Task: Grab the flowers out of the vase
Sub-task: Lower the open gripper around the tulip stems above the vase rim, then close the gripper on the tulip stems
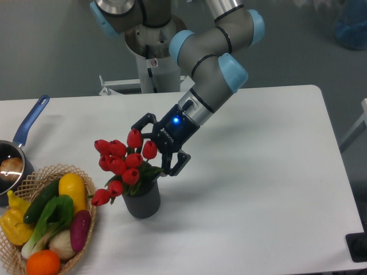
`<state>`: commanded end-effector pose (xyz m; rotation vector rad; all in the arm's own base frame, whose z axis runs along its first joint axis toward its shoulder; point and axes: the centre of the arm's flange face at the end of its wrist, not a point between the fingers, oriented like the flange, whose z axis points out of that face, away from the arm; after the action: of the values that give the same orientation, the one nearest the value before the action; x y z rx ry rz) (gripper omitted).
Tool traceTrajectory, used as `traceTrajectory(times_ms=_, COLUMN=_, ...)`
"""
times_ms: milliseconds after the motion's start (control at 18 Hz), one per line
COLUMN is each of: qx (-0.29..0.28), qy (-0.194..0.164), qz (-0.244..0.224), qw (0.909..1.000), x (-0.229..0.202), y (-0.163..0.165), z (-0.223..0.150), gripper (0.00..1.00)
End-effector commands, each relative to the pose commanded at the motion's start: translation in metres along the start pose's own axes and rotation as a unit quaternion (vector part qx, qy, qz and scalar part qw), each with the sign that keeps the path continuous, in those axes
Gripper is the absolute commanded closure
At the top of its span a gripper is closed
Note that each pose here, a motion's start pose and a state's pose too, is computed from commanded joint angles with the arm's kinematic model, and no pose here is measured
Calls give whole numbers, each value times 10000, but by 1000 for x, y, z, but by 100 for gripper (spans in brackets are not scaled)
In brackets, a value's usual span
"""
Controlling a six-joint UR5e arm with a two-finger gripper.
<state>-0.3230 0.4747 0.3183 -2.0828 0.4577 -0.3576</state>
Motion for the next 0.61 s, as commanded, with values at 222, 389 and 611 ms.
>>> traceTrajectory(times_ms=222, qx=33, qy=46, qz=-4, qw=10000, x=1, y=0, z=4, gripper=0)
traceTrajectory(times_ms=389, qx=55, qy=51, qz=-12, qw=10000, x=1, y=-1, z=4, gripper=7)
traceTrajectory(times_ms=611, qx=55, qy=57, qz=-8, qw=10000, x=1, y=-2, z=4, gripper=36)
